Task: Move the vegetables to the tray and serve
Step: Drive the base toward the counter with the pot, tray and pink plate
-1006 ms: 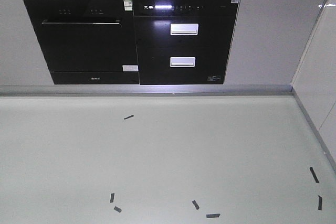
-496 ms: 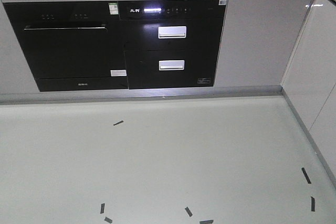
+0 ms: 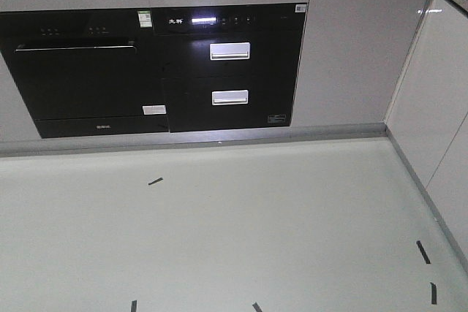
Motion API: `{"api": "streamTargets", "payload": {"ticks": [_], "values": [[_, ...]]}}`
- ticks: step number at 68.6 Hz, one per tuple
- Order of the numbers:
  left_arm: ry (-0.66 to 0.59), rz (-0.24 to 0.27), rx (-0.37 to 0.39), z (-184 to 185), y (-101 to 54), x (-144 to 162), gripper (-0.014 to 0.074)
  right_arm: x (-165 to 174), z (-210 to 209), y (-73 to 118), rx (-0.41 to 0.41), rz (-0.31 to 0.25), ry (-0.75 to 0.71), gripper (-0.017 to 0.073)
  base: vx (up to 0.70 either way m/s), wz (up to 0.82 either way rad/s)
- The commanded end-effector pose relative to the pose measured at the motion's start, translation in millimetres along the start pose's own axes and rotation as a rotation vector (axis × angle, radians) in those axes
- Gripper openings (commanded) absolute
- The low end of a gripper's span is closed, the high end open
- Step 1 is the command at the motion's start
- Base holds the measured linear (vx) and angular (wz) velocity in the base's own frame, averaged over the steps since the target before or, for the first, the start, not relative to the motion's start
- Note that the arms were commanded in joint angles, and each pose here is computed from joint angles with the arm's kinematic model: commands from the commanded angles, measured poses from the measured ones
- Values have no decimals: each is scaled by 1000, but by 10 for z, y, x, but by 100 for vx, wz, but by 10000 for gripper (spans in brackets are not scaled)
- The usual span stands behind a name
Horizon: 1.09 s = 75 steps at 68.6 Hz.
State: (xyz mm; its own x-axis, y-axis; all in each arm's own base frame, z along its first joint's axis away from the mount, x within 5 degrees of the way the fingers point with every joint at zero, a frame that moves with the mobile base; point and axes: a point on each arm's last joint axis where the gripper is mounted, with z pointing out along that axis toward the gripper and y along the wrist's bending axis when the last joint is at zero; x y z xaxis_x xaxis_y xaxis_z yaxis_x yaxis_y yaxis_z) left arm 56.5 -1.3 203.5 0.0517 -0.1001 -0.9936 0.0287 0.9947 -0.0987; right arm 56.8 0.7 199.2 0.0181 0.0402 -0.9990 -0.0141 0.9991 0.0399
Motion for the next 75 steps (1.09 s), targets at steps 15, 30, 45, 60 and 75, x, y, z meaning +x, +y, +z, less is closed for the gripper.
{"api": "streamTargets", "payload": {"ticks": [15, 30, 45, 60, 75], "values": [[-65, -8, 11, -7, -2, 6, -6, -47, -3, 1, 0, -15, -72, -8, 12, 0], [-65, -8, 11, -7, -2, 6, -6, -47, -3, 1, 0, -15, -72, -8, 12, 0], [-65, -8, 11, -7, -2, 6, -6, -47, -3, 1, 0, -15, -72, -8, 13, 3], [-65, -8, 11, -7, -2, 6, -6, -47, -3, 1, 0, -15, -72, -8, 13, 4], [-65, -8, 11, -7, -2, 6, -6, -46, -3, 1, 0, -15, -71, -8, 14, 1]]}}
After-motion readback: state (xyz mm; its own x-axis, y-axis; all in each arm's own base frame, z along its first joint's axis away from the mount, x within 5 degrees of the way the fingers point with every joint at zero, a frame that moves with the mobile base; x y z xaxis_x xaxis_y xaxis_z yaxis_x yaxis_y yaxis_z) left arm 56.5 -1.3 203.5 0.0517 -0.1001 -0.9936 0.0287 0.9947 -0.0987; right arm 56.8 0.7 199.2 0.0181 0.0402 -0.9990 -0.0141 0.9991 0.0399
